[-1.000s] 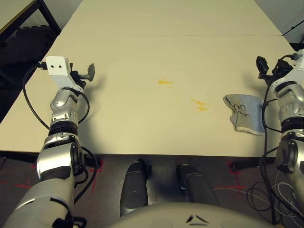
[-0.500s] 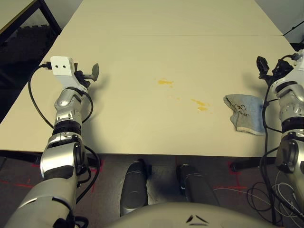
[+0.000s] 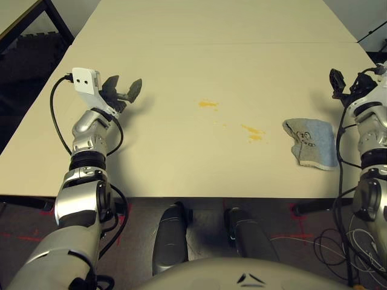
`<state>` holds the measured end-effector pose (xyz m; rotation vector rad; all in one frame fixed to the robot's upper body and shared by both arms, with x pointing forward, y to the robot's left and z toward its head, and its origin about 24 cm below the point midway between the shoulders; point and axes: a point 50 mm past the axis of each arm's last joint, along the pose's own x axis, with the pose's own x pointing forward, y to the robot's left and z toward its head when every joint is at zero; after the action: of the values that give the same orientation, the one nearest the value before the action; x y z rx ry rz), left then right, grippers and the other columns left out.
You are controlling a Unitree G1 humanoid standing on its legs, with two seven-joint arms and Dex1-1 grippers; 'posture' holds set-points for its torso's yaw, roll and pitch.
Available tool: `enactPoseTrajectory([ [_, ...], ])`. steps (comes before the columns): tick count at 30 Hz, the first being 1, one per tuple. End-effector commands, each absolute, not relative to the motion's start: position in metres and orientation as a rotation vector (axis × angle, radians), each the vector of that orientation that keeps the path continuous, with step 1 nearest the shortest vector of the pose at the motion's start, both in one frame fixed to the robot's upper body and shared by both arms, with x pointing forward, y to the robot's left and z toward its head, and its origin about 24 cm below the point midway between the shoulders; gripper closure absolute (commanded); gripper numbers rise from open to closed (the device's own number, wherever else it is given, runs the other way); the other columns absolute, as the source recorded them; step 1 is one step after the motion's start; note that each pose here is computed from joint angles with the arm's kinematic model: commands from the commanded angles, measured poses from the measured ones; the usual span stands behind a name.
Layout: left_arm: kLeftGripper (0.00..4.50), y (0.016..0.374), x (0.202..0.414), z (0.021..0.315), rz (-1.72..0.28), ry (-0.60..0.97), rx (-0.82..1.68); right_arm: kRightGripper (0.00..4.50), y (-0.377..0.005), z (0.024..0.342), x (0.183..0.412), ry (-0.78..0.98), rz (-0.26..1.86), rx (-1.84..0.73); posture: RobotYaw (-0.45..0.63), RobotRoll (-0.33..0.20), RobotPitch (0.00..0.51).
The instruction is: Wipe the water off the table with a rag.
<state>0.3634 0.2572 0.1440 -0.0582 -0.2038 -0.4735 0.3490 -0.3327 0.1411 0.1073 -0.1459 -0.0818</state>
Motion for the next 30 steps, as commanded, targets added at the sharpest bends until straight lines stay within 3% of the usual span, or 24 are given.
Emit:
enactPoseTrajectory([
  [1, 0.0, 0.246, 0.354, 0.14, -0.633, -0.188, -0.072, 0.05, -0.333, 0.138, 0.348, -0.141, -0.09, 0.108, -0.01, 0.0, 0.174],
  [10, 0.0, 0.236, 0.321, 0.141, -1.03, -0.047, 0.0, 0.05, -0.328, 0.138, 0.353, -0.137, -0.081, 0.125, 0.06, 0.0, 0.168],
  [19, 0.0, 0.239, 0.306, 0.142, -1.158, 0.024, 0.127, 0.05, -0.33, 0.135, 0.351, -0.048, 0.003, 0.108, 0.11, 0.0, 0.177],
  [25, 0.0, 0.24, 0.306, 0.136, -1.14, 0.011, 0.201, 0.05, -0.349, 0.149, 0.333, 0.091, 0.209, 0.075, 0.1, 0.0, 0.185],
  [30, 0.0, 0.239, 0.307, 0.131, -1.138, 0.008, 0.215, 0.05, -0.367, 0.151, 0.303, 0.291, 0.353, 0.024, 0.08, 0.0, 0.191],
])
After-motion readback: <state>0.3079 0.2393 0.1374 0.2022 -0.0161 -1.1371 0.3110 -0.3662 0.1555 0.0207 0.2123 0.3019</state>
